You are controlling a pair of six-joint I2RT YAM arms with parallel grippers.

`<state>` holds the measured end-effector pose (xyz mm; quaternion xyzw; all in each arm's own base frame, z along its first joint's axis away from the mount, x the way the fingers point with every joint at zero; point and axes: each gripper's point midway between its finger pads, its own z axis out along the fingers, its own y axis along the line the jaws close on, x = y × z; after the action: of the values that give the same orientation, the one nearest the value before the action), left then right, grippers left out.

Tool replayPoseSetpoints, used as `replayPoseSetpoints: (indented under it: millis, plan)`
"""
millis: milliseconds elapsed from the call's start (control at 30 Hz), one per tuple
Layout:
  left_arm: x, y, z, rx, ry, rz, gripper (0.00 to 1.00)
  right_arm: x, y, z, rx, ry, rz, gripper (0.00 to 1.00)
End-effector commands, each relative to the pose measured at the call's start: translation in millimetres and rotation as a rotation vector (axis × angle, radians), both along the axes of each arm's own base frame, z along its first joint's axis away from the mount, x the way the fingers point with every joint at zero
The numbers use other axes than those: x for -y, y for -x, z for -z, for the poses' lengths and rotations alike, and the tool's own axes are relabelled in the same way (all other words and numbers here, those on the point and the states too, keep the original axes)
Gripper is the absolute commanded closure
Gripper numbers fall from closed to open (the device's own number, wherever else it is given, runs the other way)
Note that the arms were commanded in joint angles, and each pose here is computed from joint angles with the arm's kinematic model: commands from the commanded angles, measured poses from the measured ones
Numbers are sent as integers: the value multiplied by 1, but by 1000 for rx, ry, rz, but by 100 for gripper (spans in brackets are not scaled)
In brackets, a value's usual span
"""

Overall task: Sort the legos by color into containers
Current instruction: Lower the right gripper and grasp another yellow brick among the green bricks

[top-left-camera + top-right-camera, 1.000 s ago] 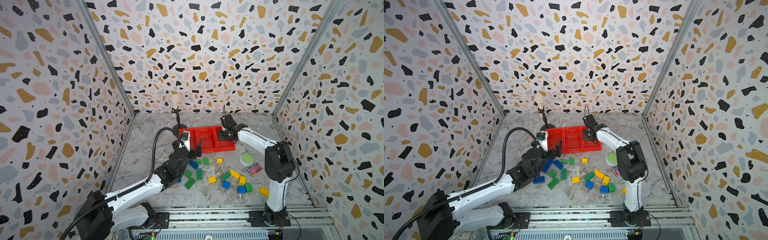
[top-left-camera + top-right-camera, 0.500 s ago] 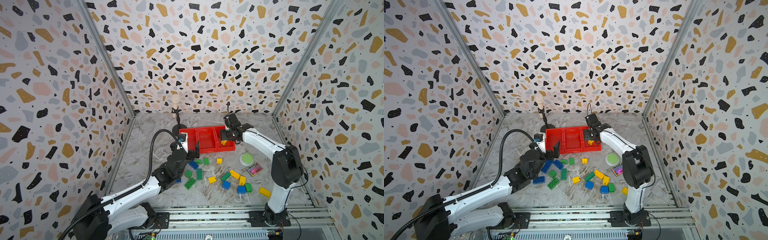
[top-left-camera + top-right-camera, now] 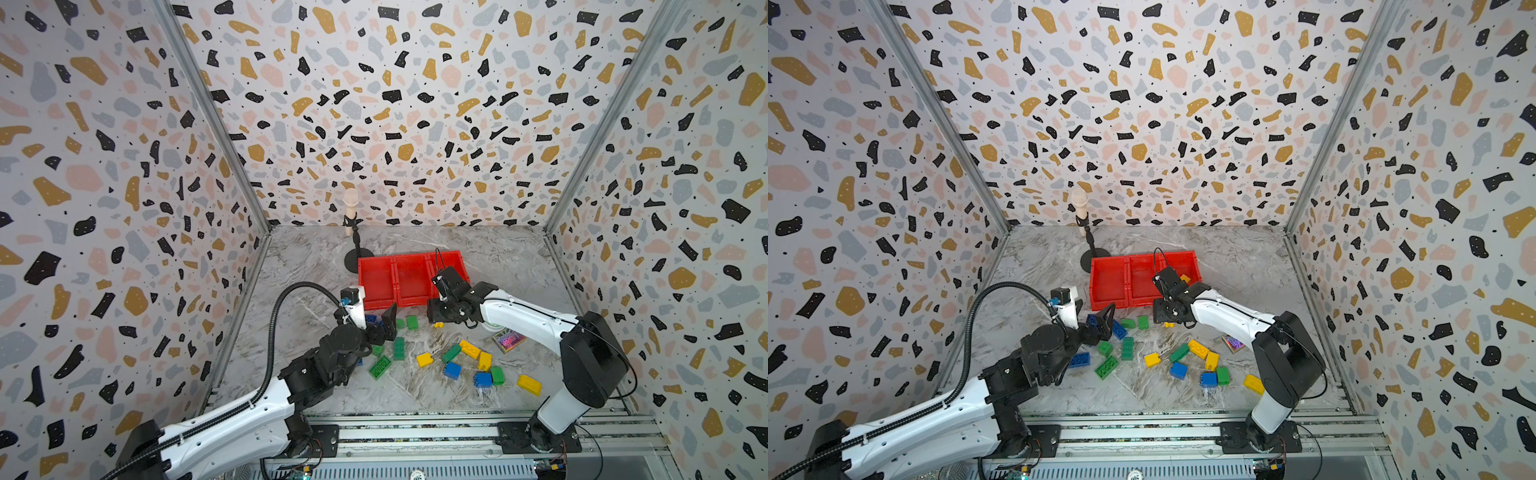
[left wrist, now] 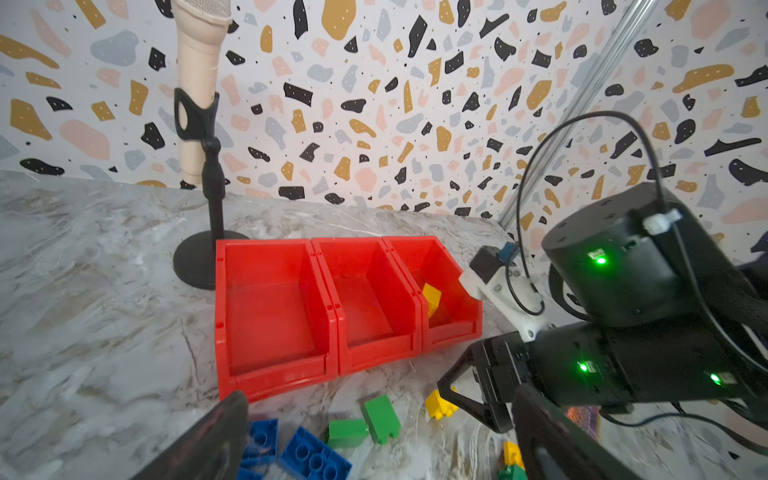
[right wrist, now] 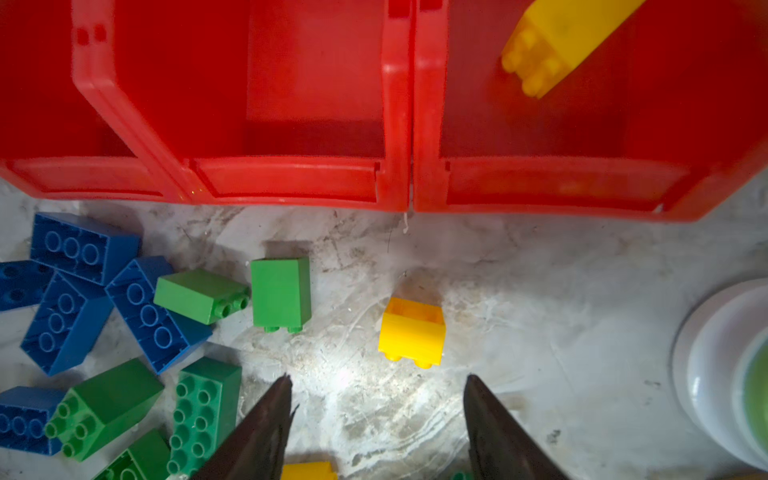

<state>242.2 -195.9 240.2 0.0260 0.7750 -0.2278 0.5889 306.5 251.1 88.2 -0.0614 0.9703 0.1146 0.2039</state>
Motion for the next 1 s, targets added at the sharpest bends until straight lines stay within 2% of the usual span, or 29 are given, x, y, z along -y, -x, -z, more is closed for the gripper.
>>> replayPoseSetpoints:
  millis: [0,333,433,533,667,833,967]
  plan:
    - [-20,11,27,-79,-12,-63,0,4,1,7,-14,-4,54,35]
    - [-46,21,28,-88,28,-119,0,3,-11,37,-58,46,86,42]
    - [-45,21,26,-85,25,-118,0,1,-14,43,-68,48,83,50]
    - [-41,19,25,-85,16,-113,0,3,-15,45,-82,61,81,63]
    - [-34,15,22,-78,4,-105,0,8,-12,29,-63,76,63,71]
    - [-18,8,15,-53,-14,-80,0,17,-17,-6,-3,81,55,72]
    - [2,-2,-4,-20,-13,-53,0,28,-43,-36,54,59,81,71]
